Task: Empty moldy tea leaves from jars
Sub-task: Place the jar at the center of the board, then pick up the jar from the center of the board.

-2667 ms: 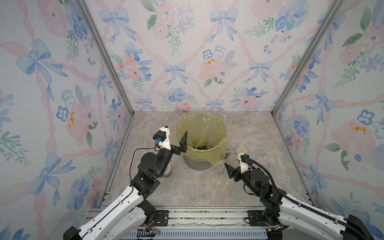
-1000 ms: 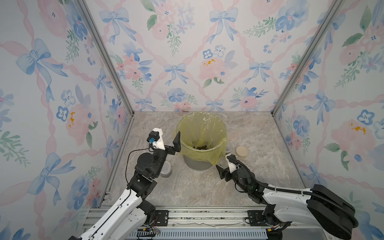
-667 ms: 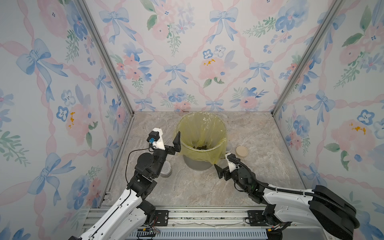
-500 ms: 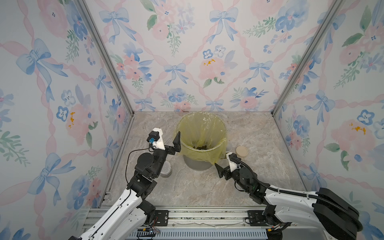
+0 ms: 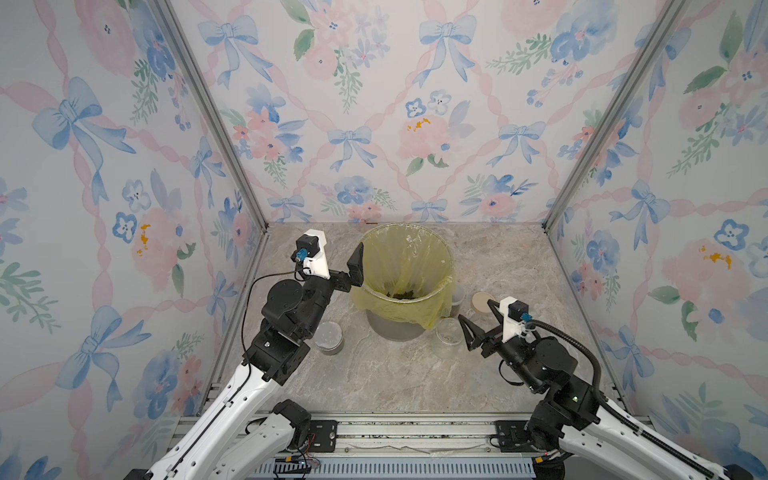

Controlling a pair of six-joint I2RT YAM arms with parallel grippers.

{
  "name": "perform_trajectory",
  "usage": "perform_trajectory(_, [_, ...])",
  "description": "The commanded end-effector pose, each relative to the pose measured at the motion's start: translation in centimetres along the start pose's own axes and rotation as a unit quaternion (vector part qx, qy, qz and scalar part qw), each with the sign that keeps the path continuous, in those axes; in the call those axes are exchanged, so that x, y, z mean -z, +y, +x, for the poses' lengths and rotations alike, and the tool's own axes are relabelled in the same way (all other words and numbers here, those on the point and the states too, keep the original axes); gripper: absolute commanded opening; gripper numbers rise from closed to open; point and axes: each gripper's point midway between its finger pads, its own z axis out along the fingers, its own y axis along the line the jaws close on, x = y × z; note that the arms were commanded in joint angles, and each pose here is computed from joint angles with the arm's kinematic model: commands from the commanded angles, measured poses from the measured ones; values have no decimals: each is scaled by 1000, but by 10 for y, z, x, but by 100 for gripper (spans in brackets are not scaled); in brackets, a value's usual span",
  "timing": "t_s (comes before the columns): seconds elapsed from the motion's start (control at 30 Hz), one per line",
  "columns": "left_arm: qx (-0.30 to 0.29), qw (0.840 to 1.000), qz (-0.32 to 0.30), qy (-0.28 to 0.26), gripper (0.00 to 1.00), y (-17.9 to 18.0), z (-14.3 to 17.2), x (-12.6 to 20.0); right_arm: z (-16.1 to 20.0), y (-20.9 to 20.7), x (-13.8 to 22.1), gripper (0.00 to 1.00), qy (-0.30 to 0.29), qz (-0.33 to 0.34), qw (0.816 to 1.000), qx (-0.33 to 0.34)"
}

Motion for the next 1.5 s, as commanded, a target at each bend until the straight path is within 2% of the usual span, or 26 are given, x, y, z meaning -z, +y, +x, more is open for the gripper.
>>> perform_trajectory(0.0, [-29, 998, 13, 50, 98, -4, 14, -4, 7, -25, 13, 97, 69, 48, 996, -33])
perform_trajectory(0.17, [-35, 998, 18, 48, 98, -4, 26, 2, 0, -46, 10, 97, 149, 83, 979, -109])
perform_trajectory(0.27, [-35, 998, 17, 41, 98, -1, 32, 8, 4, -52, -2, 97, 208, 89, 961, -157])
perform_trajectory(0.37, [-31, 999, 23, 37, 98, -2, 37, 14, 13, -56, -17, 97, 263, 95, 944, -174])
perform_trajectory(0.53, [-18, 998, 50, 42, 98, -10, 38, 18, 27, -60, -45, 96, 323, 96, 926, -170])
perform_trajectory(0.93, [-21, 996, 67, 56, 98, -16, 40, 19, 80, -62, -110, 96, 406, 89, 895, -161])
perform_trajectory(1.47, [-23, 994, 82, 69, 98, -22, 46, 17, 126, -59, -143, 96, 475, 104, 869, -95])
